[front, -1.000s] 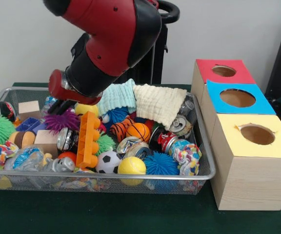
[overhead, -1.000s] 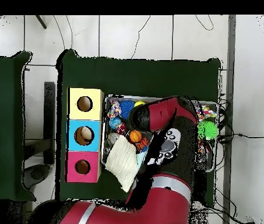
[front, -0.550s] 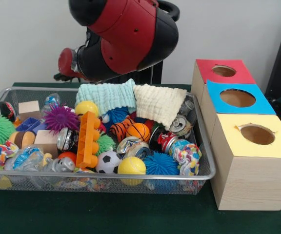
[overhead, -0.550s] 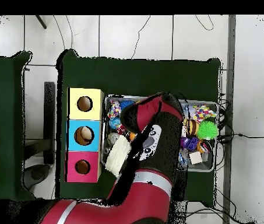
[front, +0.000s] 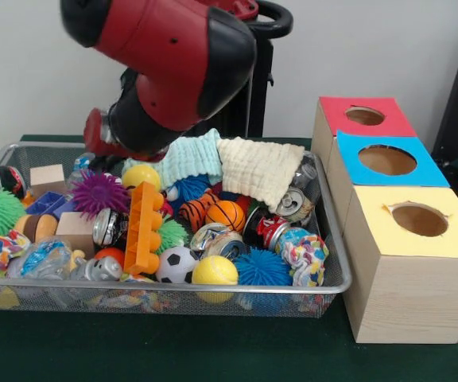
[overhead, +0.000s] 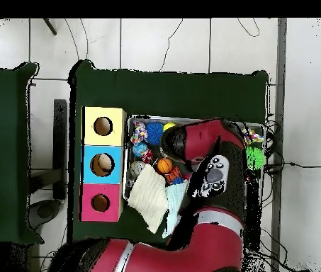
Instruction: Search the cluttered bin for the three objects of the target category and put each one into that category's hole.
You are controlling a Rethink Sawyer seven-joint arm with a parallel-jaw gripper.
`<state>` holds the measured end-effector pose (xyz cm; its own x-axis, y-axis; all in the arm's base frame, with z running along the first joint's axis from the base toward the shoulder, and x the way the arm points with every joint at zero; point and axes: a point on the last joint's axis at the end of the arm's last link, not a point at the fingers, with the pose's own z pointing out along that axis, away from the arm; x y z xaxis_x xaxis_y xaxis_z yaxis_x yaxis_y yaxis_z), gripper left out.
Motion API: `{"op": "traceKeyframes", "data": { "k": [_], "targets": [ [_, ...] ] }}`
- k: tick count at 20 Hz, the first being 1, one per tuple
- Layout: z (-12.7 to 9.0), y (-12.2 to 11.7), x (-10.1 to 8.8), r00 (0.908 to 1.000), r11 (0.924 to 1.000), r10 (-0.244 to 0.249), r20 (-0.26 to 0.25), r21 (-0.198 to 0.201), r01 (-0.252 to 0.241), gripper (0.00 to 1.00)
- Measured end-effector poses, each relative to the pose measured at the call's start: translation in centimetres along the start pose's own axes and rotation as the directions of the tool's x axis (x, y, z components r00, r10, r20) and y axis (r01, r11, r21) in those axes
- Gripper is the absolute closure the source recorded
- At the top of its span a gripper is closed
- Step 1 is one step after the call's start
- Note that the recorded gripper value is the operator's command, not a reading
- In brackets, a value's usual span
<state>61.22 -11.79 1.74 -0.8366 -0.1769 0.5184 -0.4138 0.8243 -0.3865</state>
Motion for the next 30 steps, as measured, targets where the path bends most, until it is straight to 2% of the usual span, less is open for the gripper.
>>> {"op": "traceKeyframes", "data": {
  "k": [1, 3, 4, 6, 7, 11, 15, 17, 20, 21, 23, 26, 30],
  "targets": [
    [0.5, -0.2, -0.5, 0.9986, 0.9995, 0.018, 0.050, -0.029, -0.016, 1.00],
    [1.0, -0.3, -0.9, 0.9949, 0.9979, 0.037, 0.094, -0.056, -0.031, 1.00],
    [1.7, -0.5, -1.4, 0.9858, 0.9938, 0.068, 0.154, -0.097, -0.053, 1.00],
    [2.4, -0.4, -1.7, 0.9755, 0.9881, 0.097, 0.198, -0.137, -0.070, 1.00],
    [2.9, -0.2, -1.8, 0.9675, 0.9812, 0.121, 0.222, -0.174, -0.083, 1.00],
    [3.5, 0.3, -1.4, 0.9692, 0.9736, 0.133, 0.207, -0.210, -0.088, 1.00],
    [3.0, 1.5, -0.8, 0.9840, 0.9719, 0.105, 0.144, -0.224, -0.071, 1.00],
    [2.6, 2.3, -0.3, 0.9926, 0.9707, 0.081, 0.090, -0.233, -0.058, 1.00],
    [1.8, 3.2, 0.3, 0.9985, 0.9690, 0.052, 0.020, -0.243, -0.045, 1.00],
    [1.1, 3.7, 0.7, 0.9990, 0.9676, 0.031, -0.033, -0.249, -0.038, 1.00],
    [0.4, 4.0, 1.0, 0.9966, 0.9663, 0.013, -0.081, -0.255, -0.034, 1.00],
    [-1.1, 4.4, 1.5, 0.9862, 0.9641, -0.015, -0.165, -0.264, -0.029, 1.00],
    [-2.7, 4.6, 2.0, 0.9755, 0.9631, -0.032, -0.218, -0.268, -0.028, 1.00]
  ]
}}
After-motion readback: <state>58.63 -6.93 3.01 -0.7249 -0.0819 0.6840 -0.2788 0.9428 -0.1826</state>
